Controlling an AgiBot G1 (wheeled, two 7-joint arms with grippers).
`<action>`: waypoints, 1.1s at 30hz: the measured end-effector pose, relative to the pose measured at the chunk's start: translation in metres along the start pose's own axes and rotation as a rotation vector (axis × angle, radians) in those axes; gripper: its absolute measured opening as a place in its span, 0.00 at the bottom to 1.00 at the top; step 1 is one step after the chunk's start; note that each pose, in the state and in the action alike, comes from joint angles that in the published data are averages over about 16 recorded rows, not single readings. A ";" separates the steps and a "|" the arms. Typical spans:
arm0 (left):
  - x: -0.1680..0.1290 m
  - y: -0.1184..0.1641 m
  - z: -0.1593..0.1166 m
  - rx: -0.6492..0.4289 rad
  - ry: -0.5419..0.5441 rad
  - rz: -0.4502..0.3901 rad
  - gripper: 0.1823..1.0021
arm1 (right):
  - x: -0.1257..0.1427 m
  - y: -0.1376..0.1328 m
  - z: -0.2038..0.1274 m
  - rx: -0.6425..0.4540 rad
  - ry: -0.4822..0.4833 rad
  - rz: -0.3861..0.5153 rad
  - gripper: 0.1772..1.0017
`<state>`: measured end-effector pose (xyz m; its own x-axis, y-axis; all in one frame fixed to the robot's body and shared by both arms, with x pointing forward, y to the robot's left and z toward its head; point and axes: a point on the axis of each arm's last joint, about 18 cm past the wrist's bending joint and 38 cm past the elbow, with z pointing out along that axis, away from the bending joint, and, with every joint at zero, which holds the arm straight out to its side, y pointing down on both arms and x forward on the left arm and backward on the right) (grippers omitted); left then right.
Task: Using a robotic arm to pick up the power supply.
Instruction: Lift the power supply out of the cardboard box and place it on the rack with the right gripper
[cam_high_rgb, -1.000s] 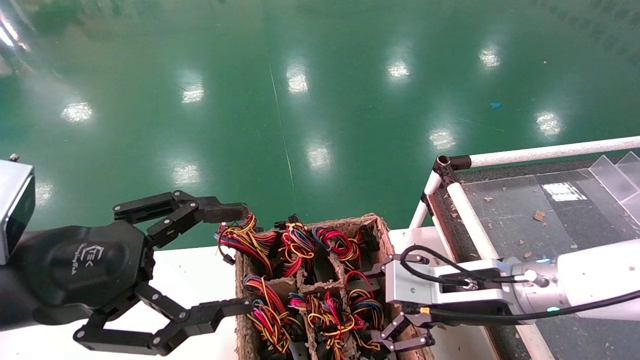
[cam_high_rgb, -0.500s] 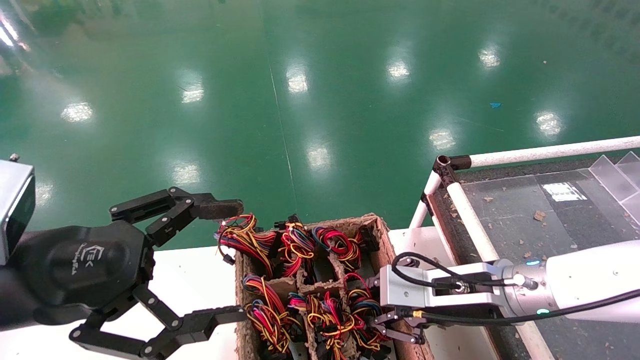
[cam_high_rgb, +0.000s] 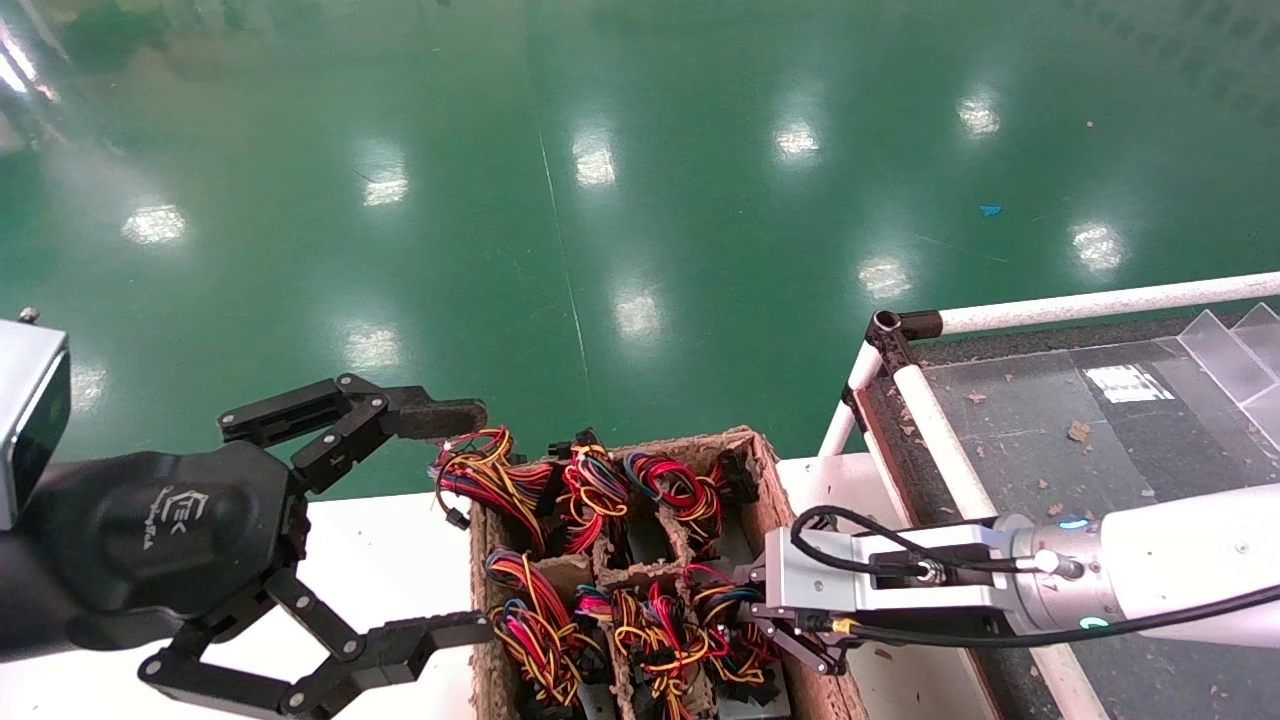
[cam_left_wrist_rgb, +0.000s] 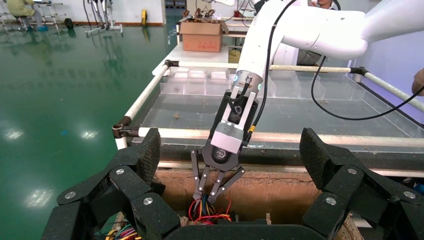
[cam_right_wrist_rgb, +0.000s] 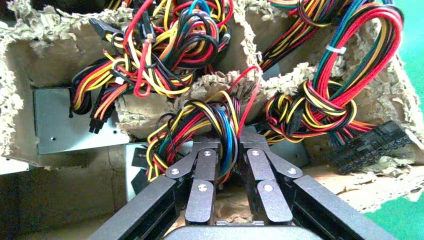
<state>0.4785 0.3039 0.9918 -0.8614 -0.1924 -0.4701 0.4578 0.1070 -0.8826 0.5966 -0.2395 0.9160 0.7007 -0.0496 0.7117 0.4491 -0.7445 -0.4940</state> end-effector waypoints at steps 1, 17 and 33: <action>0.000 0.000 0.000 0.000 0.000 0.000 1.00 | 0.001 -0.001 -0.002 0.006 0.006 -0.003 0.13; 0.000 0.000 0.000 0.000 0.000 0.000 1.00 | 0.034 -0.044 -0.103 0.234 0.152 -0.108 0.07; 0.000 0.000 0.000 0.000 0.000 0.000 1.00 | 0.066 -0.043 -0.216 0.248 0.503 -0.187 0.07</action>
<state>0.4785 0.3039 0.9918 -0.8614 -0.1924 -0.4701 0.4578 0.1070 -0.8826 0.5042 -0.3545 1.0918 0.2754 -0.2879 0.9172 0.6984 -0.5958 -0.3967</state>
